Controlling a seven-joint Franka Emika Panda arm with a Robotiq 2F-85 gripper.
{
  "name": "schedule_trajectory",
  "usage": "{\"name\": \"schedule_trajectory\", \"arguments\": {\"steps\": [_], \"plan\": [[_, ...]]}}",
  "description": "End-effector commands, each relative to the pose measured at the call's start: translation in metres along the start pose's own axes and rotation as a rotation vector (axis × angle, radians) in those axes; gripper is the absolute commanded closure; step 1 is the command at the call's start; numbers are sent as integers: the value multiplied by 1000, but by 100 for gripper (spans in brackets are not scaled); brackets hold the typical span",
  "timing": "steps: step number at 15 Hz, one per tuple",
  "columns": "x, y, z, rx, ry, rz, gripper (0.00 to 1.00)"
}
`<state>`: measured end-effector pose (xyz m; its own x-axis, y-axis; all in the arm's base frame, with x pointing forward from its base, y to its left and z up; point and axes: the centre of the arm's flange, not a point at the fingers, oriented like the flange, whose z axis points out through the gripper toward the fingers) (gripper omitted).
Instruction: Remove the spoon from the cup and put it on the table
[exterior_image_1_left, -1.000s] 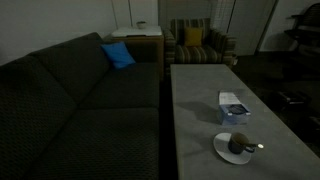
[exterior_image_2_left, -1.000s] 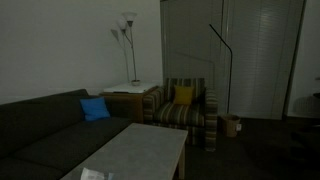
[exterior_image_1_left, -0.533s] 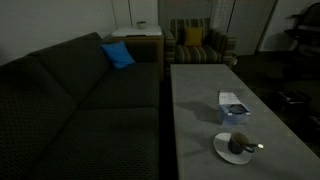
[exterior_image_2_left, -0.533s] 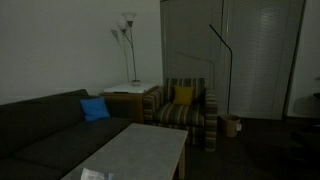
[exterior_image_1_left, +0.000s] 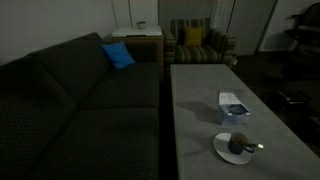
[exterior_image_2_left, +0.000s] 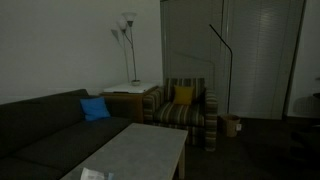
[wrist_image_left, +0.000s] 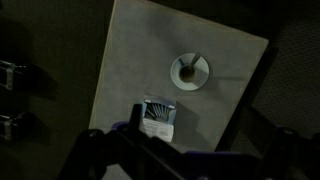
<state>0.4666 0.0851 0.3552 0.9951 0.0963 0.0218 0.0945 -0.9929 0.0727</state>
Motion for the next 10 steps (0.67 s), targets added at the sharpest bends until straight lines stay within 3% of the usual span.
{"name": "schedule_trajectory", "arguments": {"steps": [1,8,9,10], "plan": [[23,3,63,52,-58,-39,0],[49,-7,150,98,-162,-82,0],[51,-6,157,111,-201,-109,0],[33,-7,142,83,-165,-77,0]]}}
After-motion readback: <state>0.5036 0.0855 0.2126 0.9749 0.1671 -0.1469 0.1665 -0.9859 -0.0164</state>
